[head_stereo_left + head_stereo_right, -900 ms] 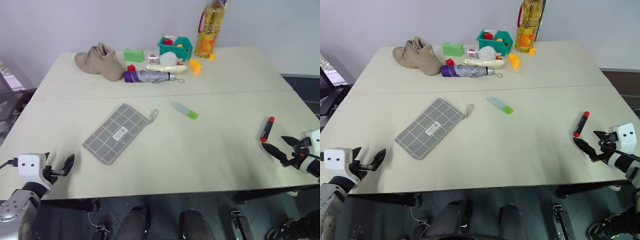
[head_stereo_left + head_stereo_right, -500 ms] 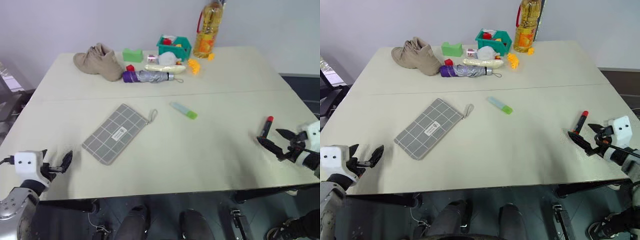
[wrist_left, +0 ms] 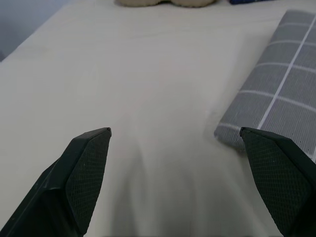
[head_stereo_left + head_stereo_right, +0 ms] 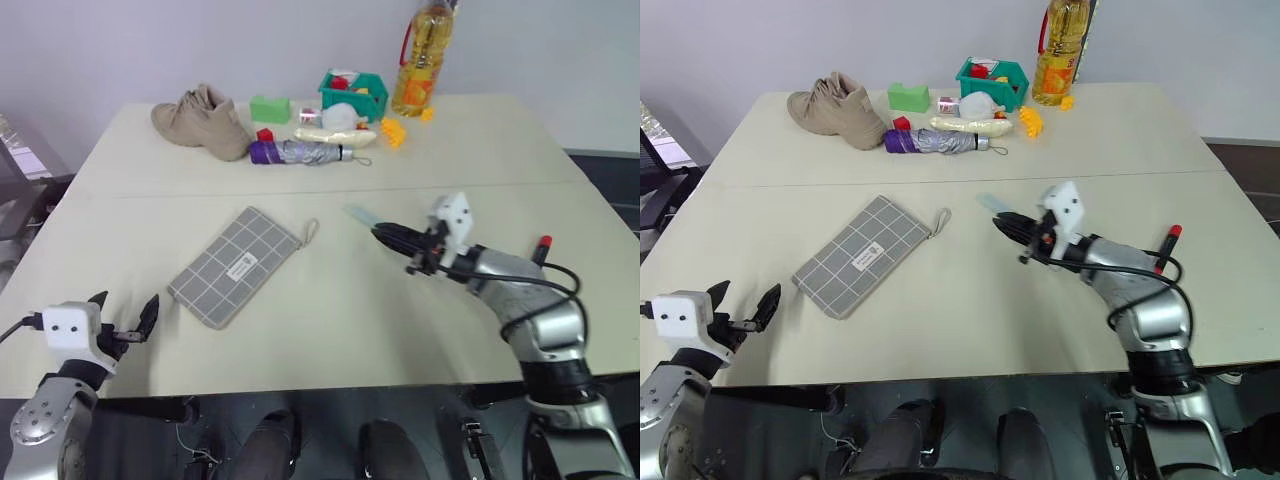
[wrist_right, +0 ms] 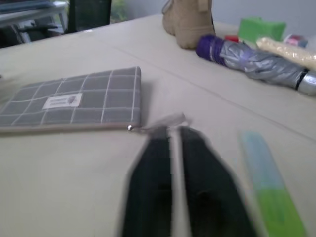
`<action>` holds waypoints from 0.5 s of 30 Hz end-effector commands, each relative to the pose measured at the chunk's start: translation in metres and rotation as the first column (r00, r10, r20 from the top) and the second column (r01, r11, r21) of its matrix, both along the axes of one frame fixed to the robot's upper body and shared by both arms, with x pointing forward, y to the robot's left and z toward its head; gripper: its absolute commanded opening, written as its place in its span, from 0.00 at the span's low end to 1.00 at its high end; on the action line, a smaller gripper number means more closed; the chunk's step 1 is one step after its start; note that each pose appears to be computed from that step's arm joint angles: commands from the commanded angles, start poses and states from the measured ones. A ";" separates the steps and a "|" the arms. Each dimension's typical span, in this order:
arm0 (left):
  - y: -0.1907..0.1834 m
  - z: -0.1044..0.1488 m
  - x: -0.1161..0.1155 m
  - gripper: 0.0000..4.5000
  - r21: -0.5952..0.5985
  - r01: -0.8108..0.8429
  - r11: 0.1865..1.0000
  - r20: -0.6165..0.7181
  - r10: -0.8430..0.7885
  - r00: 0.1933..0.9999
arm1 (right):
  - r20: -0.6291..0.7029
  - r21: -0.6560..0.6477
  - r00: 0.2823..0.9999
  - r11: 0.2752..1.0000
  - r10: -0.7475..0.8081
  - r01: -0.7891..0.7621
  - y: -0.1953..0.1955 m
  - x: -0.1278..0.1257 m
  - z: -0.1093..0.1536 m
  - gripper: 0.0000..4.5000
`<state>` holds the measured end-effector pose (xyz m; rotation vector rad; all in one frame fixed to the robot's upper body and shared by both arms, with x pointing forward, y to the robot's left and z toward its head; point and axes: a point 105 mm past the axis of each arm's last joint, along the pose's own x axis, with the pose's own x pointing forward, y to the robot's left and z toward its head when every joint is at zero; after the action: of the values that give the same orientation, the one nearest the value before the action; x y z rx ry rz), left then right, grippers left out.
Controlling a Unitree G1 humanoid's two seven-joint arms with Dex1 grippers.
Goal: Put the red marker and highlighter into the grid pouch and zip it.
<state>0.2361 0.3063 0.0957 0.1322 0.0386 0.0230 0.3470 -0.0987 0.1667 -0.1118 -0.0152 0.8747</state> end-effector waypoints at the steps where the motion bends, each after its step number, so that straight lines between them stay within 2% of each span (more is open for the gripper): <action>1: 0.001 0.011 -0.003 1.00 0.075 0.024 0.997 0.025 -0.026 0.999 | 0.009 -0.014 1.000 0.999 0.029 -0.029 0.043 0.011 0.001 0.02; 8: -0.002 0.004 -0.012 1.00 0.157 0.097 0.983 -0.039 -0.092 0.995 | -0.028 -0.092 0.995 0.991 0.099 -0.101 0.129 0.019 -0.020 0.02; 11: -0.003 0.002 -0.015 1.00 0.172 0.117 0.978 -0.053 -0.109 0.993 | -0.083 -0.125 0.995 0.990 0.047 -0.057 0.142 0.029 -0.031 0.02; 15: -0.009 -0.002 -0.020 1.00 0.202 0.164 0.966 -0.084 -0.150 0.985 | -0.253 -0.184 0.967 0.983 -0.027 -0.020 0.152 0.036 -0.061 0.02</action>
<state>0.2171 0.3004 0.0837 0.2964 0.1270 -0.1104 0.3813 0.0501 0.1092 -0.1842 0.2667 0.9051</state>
